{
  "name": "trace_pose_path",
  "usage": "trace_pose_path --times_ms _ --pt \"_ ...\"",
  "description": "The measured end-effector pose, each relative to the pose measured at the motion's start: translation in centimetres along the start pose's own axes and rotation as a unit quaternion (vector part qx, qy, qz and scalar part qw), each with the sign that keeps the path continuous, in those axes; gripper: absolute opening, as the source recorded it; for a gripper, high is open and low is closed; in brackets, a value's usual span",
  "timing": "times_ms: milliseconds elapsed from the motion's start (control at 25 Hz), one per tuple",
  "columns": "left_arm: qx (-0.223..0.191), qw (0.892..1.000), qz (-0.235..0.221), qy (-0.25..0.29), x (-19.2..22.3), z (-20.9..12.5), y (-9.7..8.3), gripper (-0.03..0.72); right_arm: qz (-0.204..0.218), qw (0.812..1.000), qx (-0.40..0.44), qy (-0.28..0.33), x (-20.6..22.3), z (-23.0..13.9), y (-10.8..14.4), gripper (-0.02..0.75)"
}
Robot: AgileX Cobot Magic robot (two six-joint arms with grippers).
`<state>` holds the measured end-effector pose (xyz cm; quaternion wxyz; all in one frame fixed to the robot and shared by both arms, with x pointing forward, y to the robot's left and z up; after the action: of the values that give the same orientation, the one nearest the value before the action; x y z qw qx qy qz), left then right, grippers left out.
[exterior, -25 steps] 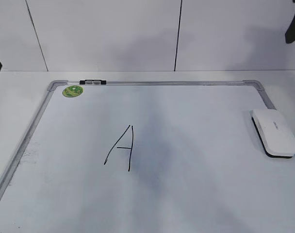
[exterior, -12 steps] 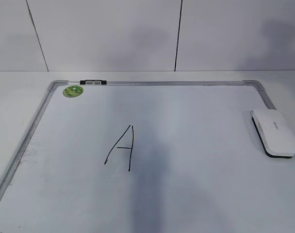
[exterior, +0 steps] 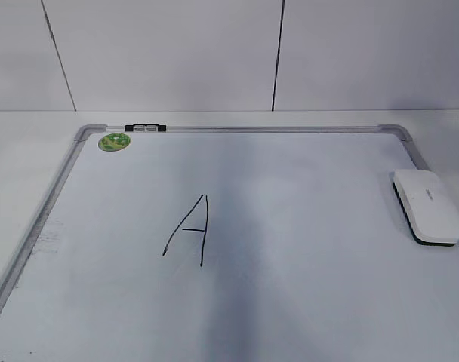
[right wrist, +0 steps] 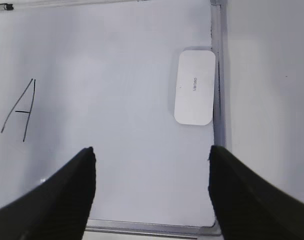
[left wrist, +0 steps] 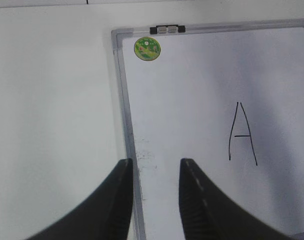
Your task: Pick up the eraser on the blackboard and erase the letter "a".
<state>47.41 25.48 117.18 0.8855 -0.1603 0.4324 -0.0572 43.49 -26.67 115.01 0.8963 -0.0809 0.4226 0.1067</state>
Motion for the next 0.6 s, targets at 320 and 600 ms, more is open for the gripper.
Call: trace_pose_path --times_ms 320,600 --pt "-0.018 1.000 0.002 0.007 -1.2 -4.6 1.2 0.235 -0.011 0.999 -0.025 -0.032 -2.5 -2.7 0.6 0.559" --pt "-0.022 1.000 0.003 0.005 -1.3 -9.8 2.8 0.235 0.002 0.998 -0.021 -0.053 -3.6 -5.4 1.3 0.559"
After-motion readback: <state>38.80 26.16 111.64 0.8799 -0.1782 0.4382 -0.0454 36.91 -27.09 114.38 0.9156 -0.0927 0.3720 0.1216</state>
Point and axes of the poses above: a point on each arm's last joint axis where the gripper is mounted, x pointing out along that axis toward the gripper, y along the wrist's bending axis when the last joint is at zero, z = x × y, the point moved 6 cm from there along x, pointing out along that axis toward the gripper, and after that the axes turned 15 degrees about -x, right-handed, at the moved point
